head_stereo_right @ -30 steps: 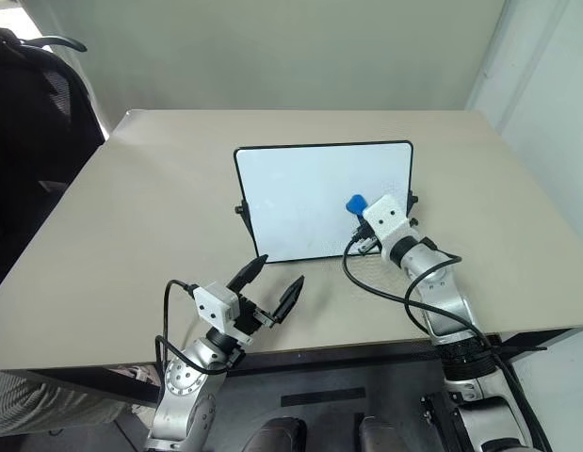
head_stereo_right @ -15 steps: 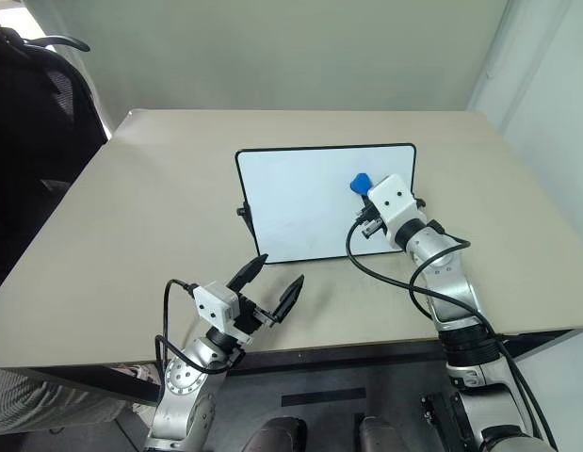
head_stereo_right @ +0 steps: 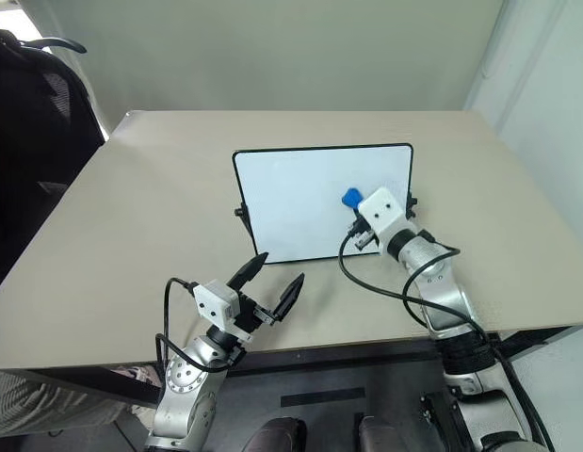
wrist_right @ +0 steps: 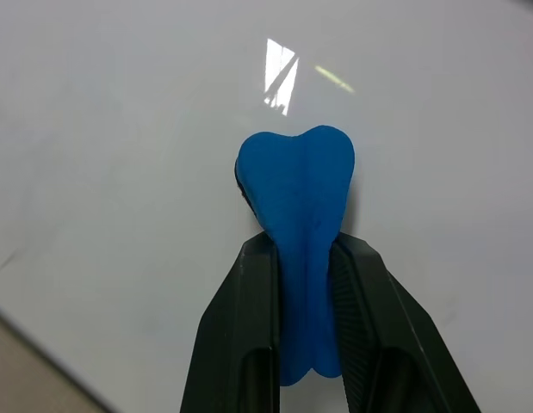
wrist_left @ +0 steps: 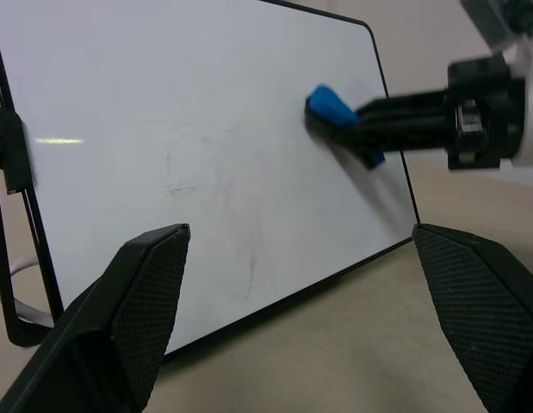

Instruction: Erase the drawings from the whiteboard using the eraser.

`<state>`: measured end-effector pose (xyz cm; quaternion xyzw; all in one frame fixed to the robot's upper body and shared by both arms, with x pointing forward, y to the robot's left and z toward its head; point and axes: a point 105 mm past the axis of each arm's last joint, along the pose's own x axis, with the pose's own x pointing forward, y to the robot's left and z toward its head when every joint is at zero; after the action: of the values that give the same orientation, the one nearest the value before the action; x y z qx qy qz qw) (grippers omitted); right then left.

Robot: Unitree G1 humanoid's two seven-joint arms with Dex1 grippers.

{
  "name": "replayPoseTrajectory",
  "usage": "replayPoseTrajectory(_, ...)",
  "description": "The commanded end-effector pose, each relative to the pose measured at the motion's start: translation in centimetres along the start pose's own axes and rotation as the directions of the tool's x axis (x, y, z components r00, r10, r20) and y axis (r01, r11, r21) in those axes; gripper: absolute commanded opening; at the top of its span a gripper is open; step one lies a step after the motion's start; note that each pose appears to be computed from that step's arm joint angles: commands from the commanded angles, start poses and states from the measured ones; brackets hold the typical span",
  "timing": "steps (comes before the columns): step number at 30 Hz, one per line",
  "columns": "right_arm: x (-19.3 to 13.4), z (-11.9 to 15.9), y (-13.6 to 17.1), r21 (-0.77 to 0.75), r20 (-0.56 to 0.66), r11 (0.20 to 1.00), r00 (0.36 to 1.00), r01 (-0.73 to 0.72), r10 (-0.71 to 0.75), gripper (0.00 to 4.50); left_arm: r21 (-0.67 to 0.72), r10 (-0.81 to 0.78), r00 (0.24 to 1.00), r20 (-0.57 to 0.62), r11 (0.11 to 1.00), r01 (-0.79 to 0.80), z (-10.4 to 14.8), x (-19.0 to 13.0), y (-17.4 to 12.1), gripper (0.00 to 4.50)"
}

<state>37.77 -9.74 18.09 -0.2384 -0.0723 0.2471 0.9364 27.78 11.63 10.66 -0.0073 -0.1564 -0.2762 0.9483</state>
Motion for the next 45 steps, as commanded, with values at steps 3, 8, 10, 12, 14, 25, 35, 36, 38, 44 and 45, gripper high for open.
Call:
replayPoseTrajectory(3,-0.2,1.7,-0.6,0.010,0.058,0.999,0.998,0.033,-0.034,0.48,0.011,-0.008,0.999,0.036,1.000,0.008,0.8,0.4,0.0,4.50)
replayPoseTrajectory(8,-0.4,0.4,2.4,0.075,0.017,0.995,0.998,-0.061,0.060,0.48,0.014,-0.011,0.999,0.035,1.000,0.010,0.8,0.4,0.0,4.50)
replayPoseTrajectory(10,-0.6,-0.3,2.7,0.082,-0.007,0.994,0.998,-0.067,0.068,0.48,0.015,-0.010,0.999,0.036,1.000,0.009,0.8,0.4,0.0,4.50)
replayPoseTrajectory(12,-0.8,-1.0,2.8,0.077,-0.037,0.995,0.997,-0.066,0.069,0.48,0.016,-0.008,0.999,0.035,1.000,0.007,0.9,0.4,0.0,4.50)
replayPoseTrajectory(14,-1.0,-1.5,2.4,0.070,-0.059,0.996,0.997,-0.055,0.059,0.48,0.016,-0.009,0.999,0.035,1.000,0.008,0.9,0.3,0.1,4.50)
replayPoseTrajectory(25,-1.3,-2.2,-0.8,0.037,-0.089,0.997,0.994,0.061,-0.057,0.48,0.014,-0.021,0.999,0.039,1.000,0.020,0.8,0.6,-0.1,4.50)
replayPoseTrajectory(35,-0.7,-1.5,4.2,0.024,-0.051,0.994,0.993,-0.103,0.104,0.48,0.014,-0.014,0.999,0.045,1.000,0.014,1.1,0.4,-0.3,4.50)
replayPoseTrajectory(36,-0.5,-1.2,4.2,0.029,-0.041,0.995,0.994,-0.100,0.101,0.48,0.015,-0.013,0.999,0.045,1.000,0.012,1.1,0.3,-0.3,4.50)
replayPoseTrajectory(38,-0.3,-0.9,3.8,0.021,-0.031,0.996,0.996,-0.085,0.085,0.48,0.017,-0.009,0.999,0.046,1.000,0.008,1.1,0.3,-0.2,4.50)
replayPoseTrajectory(44,-0.3,-0.9,1.2,0.000,-0.042,1.000,0.999,-0.020,0.020,0.48,0.021,-0.003,0.999,0.047,1.000,0.002,1.2,0.1,-0.2,4.50)
replayPoseTrajectory(45,-0.4,-1.2,0.9,-0.008,-0.053,1.000,0.999,-0.012,0.012,0.48,0.021,-0.003,0.999,0.048,1.000,0.002,1.2,0.1,-0.2,4.50)
